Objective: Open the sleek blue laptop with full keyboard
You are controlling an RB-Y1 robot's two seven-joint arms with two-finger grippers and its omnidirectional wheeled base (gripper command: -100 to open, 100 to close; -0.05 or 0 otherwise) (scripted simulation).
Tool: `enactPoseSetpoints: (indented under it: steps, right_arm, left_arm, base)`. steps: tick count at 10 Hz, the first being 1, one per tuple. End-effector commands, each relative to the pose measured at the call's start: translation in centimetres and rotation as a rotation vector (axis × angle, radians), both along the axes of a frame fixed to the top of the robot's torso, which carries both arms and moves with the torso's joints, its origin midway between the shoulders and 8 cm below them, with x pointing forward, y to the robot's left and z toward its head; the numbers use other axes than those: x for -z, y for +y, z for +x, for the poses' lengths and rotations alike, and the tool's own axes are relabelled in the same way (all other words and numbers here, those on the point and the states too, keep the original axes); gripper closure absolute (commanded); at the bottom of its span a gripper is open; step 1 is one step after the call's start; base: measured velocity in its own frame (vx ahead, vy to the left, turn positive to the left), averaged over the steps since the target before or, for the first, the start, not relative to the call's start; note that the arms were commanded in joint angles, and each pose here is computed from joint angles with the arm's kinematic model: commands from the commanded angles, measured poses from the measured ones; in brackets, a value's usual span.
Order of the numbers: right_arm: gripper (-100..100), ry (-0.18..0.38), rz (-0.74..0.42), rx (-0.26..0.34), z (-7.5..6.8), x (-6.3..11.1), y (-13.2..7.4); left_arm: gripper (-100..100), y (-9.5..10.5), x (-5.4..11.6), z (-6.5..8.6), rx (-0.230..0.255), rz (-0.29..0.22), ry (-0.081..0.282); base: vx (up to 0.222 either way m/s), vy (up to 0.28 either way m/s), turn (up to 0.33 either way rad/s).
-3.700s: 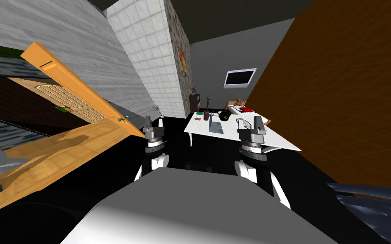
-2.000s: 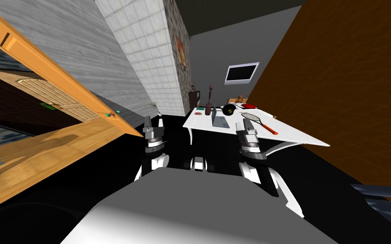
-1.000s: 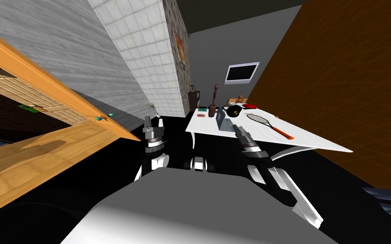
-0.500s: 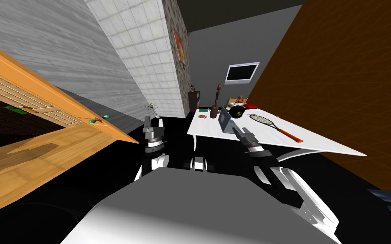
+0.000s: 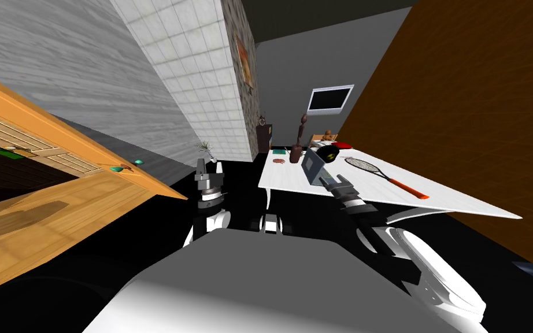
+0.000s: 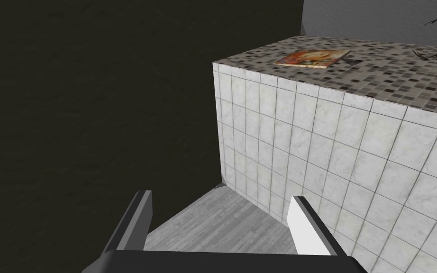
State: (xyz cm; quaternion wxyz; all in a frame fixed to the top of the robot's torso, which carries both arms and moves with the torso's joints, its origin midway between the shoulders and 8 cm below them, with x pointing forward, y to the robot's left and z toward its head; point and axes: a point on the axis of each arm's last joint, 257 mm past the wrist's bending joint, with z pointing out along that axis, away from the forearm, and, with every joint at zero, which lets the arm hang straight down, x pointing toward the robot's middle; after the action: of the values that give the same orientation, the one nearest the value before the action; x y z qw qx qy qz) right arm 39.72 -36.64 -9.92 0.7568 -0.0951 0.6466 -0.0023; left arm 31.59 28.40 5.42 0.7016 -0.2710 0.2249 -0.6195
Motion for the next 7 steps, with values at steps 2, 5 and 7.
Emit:
enactPoseSetpoints:
  steps: [2, 5, 7]
  right_arm:
    - [-100, 0.042, -0.269, 0.083, 0.5, 1.1, -4.2]
    - [-100, 0.069, -0.494, 0.14, 0.9, 1.2, -7.5]
    - [-100, 0.076, -0.565, 0.157, 1.0, 1.1, -8.5]
  left_arm:
    - [0, 0.0, 0.0, 0.0, 0.0, 0.0, 0.0]
    - [0, 0.0, 0.0, 0.0, 0.0, 0.0, 0.0]
    - [0, 0.0, 0.0, 0.0, 0.0, 0.0, 0.0]
  base:
    - [0.1, 0.102, -0.032]
    - [0.103, 0.114, -0.032]
    - [0.083, 0.093, -0.019]
